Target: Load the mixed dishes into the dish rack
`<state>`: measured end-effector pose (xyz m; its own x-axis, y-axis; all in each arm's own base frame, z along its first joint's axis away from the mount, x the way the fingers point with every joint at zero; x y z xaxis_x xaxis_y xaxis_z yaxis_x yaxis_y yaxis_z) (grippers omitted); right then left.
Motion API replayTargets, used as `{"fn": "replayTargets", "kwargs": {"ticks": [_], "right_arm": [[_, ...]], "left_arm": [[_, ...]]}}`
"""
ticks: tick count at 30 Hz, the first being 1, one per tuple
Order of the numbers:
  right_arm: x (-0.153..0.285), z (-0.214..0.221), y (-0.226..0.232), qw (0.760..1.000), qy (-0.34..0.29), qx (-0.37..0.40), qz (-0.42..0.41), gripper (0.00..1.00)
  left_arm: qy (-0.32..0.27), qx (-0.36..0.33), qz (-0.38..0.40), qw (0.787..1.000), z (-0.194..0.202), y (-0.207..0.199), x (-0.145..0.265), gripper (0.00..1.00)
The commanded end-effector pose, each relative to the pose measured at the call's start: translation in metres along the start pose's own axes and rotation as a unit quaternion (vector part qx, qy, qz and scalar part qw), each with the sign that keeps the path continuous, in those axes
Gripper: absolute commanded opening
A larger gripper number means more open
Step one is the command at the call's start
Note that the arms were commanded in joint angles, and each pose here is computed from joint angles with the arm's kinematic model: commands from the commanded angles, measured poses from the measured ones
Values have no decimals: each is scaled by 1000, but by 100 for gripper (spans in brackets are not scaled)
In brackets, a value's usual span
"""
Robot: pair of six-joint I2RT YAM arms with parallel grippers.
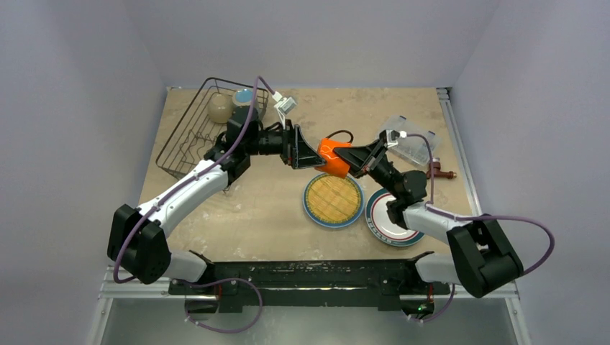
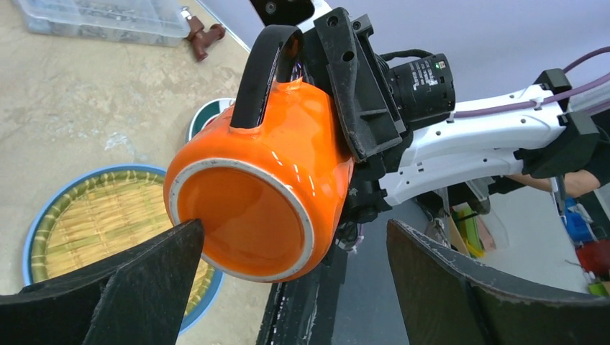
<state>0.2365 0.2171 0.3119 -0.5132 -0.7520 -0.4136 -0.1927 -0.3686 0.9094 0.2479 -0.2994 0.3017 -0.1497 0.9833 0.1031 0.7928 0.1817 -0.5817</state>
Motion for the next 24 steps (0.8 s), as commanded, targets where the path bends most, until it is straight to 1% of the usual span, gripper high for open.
{"fn": "replayTargets", "kwargs": {"ticks": [1,3,6,8,16,18,20,23,24], "right_arm": [[5,55,73,978,122,12,-167,0],[7,57,76,977,126,15,-174,0],[4,56,76,978,123,21,-165,0],[3,58,78,978,126,24,-165,0],[1,65,84,972,145,22,-182,0],[2,66,84,971,150,17,-187,0],[1,69,84,969,157,12,-192,0],[0,71,84,967,162,9,-197,0],[0,71,84,967,162,11,-198,0]], "left_arm": [[5,-44,1,999,0,-10,-5,97],[15,-52,-52,997,1,1,0,97],[23,-63,-138,988,2,21,10,96],[23,-65,-151,986,2,25,12,96],[21,-47,-105,993,1,15,5,96],[18,-40,-73,996,1,9,2,97],[15,-30,-23,999,-1,0,-4,96],[24,-1,31,999,1,-7,-11,93],[24,7,38,999,1,-7,-12,92]]}}
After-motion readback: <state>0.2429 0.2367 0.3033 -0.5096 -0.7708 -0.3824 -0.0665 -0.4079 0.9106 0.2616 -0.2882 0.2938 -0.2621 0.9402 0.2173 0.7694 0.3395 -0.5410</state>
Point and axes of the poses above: each gripper's point midway between its finger pads, its own x axis back along the fingers, its own y axis along the line the jaws close on, z = x × y, the point moved 3 cm from there along x, back along the fingers, and after that the axes turned 8 degrees about -x, right-handed, at the moved point
